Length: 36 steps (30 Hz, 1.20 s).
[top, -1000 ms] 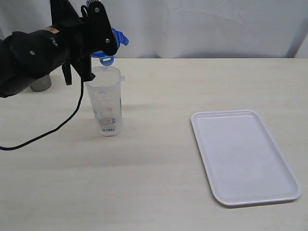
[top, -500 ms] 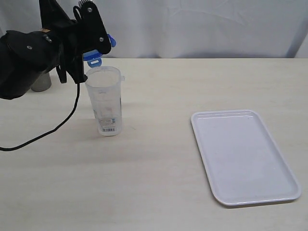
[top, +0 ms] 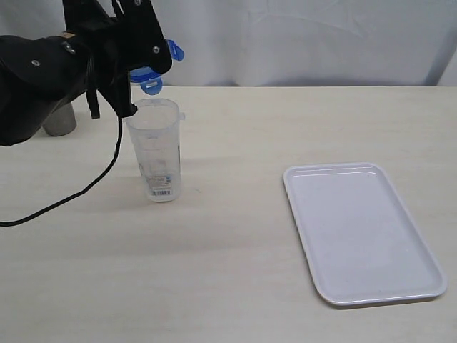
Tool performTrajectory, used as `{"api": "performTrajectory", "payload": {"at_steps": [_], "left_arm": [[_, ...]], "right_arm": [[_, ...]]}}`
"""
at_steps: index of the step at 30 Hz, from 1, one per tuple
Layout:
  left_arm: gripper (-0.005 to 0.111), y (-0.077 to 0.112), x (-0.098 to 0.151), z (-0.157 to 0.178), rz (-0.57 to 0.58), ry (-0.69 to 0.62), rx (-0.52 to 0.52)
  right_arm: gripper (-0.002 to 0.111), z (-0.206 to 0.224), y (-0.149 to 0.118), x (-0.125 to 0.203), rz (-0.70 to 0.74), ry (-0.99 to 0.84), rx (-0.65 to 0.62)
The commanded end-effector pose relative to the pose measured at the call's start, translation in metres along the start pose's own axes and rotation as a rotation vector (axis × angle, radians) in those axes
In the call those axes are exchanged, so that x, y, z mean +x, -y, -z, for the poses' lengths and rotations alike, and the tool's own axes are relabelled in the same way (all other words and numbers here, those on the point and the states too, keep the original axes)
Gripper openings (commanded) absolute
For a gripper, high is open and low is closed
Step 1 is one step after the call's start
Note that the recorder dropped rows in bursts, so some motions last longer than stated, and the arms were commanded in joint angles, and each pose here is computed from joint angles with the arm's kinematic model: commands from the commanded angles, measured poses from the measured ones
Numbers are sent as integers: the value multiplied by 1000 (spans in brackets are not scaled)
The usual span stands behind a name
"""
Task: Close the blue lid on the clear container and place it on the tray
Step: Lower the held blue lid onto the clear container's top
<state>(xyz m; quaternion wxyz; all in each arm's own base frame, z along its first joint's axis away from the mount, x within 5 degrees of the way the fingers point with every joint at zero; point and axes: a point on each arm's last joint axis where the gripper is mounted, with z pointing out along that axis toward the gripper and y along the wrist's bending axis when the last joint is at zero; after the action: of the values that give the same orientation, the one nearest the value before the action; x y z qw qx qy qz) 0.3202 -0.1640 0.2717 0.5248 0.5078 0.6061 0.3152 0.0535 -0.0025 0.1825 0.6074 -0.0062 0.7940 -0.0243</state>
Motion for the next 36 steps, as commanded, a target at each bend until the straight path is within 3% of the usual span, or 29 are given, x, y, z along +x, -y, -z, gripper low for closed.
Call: {"api": "performTrajectory", "payload": {"at_steps": [1,12,26,32,36], "left_arm": [[0,-2,-1,2,4,1,-9],[0,5,-4,3,24,35,66],[0,4,-3,3,26,-3,38],[0,18,-3,11,-93,13,23],[0,18,-1,11,-83,2,20]], "right_arm": [[4,0,0,0,4,6,-1],[4,0,0,0,4,6,-1],[4,0,0,0,4,6,-1],[4,0,0,0,4,6,-1],[4,0,0,0,4,6,-1]]}}
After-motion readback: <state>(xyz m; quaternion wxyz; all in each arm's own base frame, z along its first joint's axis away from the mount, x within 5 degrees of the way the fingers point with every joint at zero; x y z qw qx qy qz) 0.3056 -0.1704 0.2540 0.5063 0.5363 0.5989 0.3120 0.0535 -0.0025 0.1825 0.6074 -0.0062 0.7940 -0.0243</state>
